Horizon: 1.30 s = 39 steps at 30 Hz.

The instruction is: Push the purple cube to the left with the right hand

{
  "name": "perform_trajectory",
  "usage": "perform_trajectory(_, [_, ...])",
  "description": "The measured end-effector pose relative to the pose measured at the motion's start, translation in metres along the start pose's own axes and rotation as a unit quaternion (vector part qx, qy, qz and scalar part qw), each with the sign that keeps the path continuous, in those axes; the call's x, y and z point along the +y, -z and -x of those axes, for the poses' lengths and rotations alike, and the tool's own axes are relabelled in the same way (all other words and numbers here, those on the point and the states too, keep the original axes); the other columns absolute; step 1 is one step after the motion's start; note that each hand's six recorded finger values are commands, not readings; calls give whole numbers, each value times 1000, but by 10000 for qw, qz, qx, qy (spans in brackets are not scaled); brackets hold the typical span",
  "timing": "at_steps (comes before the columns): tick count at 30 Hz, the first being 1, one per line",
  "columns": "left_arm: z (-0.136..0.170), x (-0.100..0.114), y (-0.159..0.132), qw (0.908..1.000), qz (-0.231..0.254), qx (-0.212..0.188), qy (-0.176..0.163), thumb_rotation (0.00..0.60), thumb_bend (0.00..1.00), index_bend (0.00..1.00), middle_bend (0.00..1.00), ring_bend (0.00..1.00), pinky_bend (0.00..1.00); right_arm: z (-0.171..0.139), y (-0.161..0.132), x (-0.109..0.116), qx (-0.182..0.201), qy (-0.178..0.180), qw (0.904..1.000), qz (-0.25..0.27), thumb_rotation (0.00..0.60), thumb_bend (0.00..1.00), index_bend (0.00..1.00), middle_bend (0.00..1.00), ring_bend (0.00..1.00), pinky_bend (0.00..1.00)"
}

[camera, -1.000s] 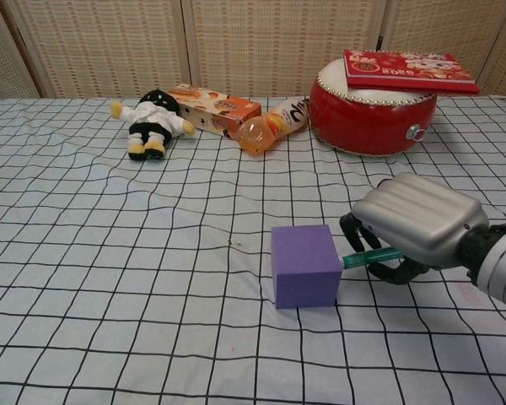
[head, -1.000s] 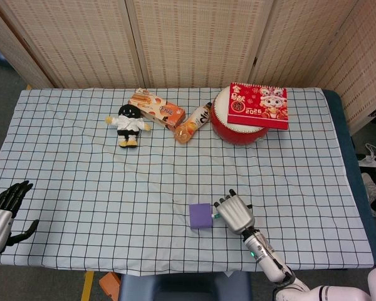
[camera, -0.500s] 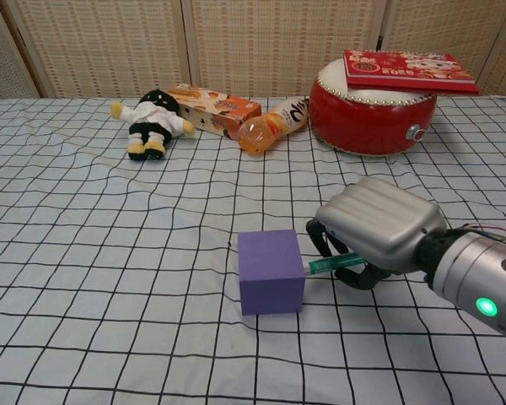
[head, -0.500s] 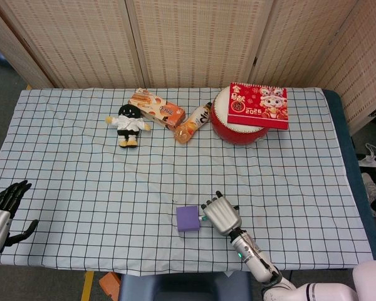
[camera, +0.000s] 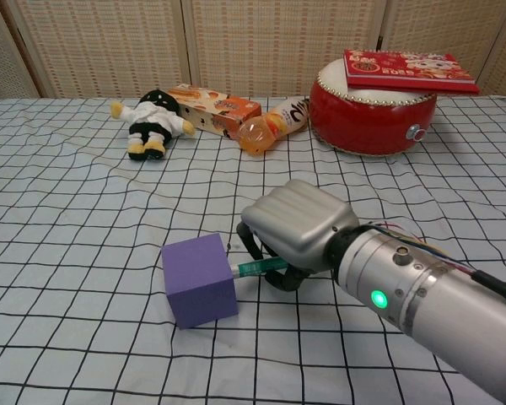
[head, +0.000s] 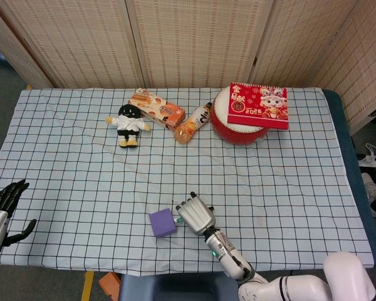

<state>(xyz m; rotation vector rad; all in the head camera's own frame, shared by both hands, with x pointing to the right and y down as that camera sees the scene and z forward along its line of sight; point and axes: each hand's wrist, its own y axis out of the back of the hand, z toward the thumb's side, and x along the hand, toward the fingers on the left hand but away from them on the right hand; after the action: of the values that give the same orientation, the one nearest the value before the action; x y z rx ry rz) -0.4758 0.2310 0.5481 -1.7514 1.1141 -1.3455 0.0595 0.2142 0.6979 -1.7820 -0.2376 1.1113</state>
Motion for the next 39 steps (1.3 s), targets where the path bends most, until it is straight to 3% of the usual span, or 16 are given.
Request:
perform_trajectory(10, [0,3,2,10000,51,-7,-25,600,365,0,0,0,120,29,-23,4,7,11,10000,66,600,478,973,852,560,310])
perform_trajectory(24, [3,5,0,10000,22,-21,-82,600,365,0,0,0,121,6,-21,13,157,71,9998,-123,600,478,973,852,559,310])
perform_trajectory(39, [5,8,0,9999,84,-39,-123,600,366,0,0,0,121,26,-56,22,342,119,9993,2,600,478,973,852,560,310])
